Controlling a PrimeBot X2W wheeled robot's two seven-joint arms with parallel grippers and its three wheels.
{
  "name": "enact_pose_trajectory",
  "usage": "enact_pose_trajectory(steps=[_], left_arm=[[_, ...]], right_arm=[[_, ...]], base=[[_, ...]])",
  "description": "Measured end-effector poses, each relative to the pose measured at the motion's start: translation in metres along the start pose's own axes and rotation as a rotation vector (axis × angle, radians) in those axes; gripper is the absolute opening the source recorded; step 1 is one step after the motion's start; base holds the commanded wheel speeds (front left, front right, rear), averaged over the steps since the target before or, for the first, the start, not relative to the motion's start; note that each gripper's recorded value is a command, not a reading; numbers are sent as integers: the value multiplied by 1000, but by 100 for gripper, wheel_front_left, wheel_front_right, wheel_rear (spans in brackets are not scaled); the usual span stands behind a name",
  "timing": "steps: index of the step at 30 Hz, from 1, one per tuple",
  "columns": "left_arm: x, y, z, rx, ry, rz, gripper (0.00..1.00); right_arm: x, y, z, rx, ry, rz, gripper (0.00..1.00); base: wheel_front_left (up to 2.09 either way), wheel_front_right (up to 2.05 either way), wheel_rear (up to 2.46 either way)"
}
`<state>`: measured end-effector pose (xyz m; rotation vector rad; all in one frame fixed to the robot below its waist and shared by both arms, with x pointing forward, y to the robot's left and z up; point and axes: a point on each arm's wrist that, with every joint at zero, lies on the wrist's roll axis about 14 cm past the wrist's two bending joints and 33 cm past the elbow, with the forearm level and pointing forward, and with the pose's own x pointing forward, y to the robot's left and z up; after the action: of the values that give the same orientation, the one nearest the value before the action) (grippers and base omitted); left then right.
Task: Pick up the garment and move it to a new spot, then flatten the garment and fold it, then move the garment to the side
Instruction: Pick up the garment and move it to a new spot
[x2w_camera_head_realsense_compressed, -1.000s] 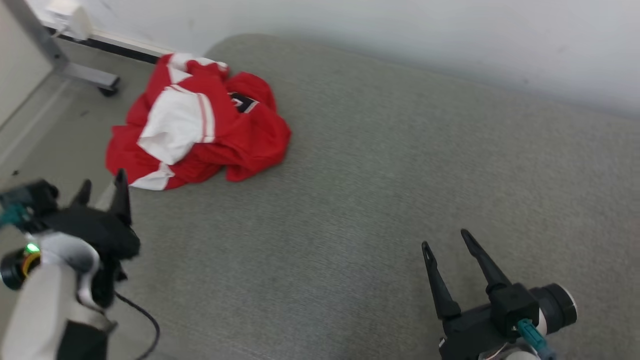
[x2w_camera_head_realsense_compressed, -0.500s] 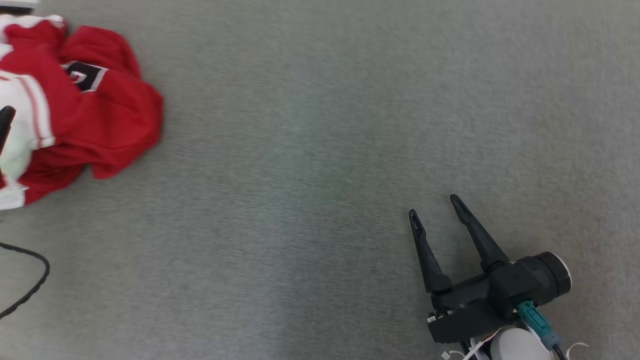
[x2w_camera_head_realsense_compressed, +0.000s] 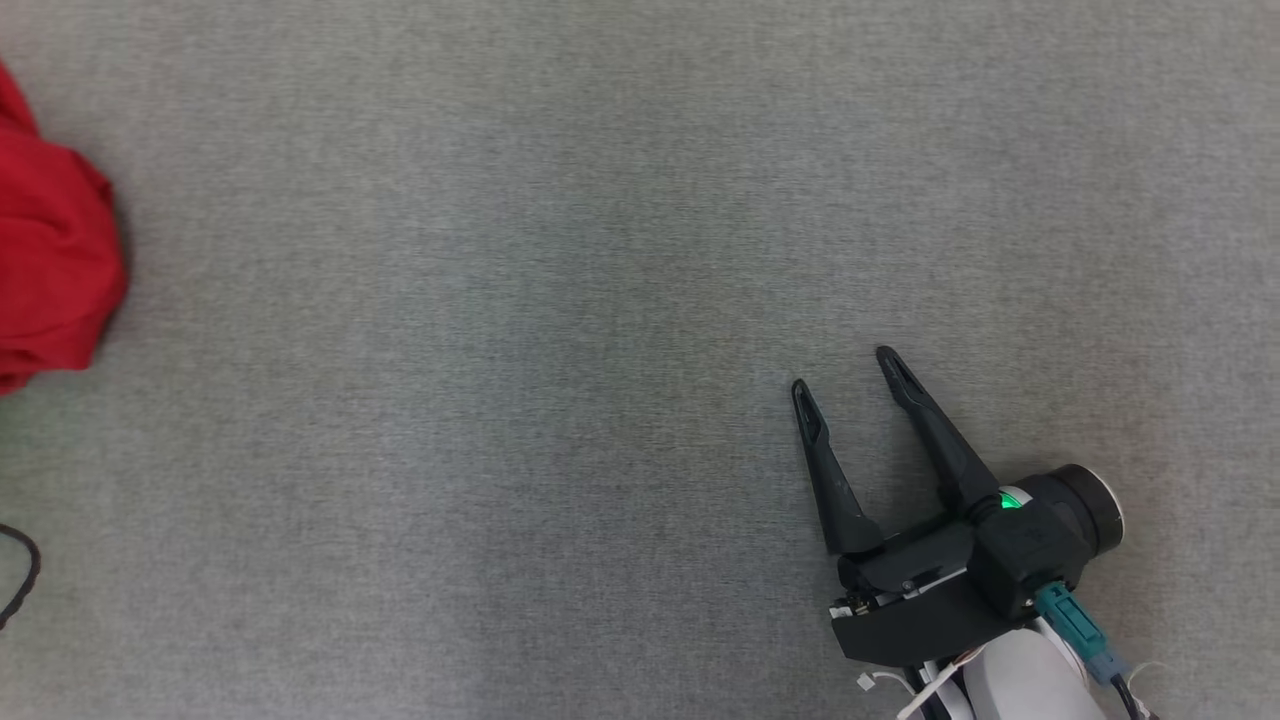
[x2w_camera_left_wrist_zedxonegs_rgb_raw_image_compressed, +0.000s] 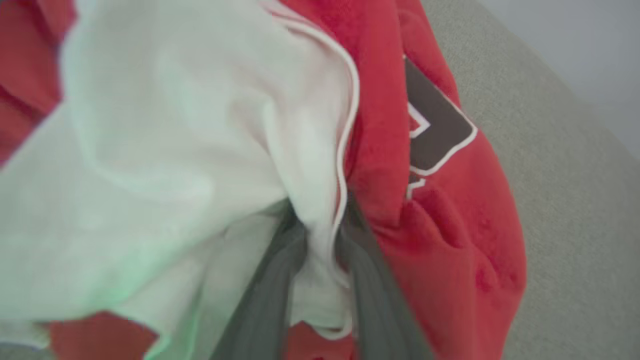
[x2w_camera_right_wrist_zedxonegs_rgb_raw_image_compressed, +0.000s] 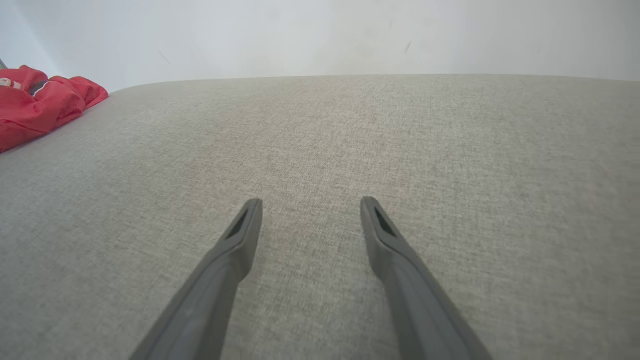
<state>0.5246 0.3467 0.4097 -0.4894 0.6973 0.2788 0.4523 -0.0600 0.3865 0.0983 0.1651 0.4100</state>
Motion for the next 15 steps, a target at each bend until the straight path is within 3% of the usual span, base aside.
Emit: enact_pose_trajectory(steps=[8, 15], left_arm=[[-22, -13, 27, 85, -82, -37, 0], [-81, -26, 89, 169, -273, -68, 0]], right_arm=[[-4, 5, 10, 20, -14, 8, 100], [-12, 19, 39, 46, -75, 32, 100]], base=[[0, 0, 0], [0, 0, 0]])
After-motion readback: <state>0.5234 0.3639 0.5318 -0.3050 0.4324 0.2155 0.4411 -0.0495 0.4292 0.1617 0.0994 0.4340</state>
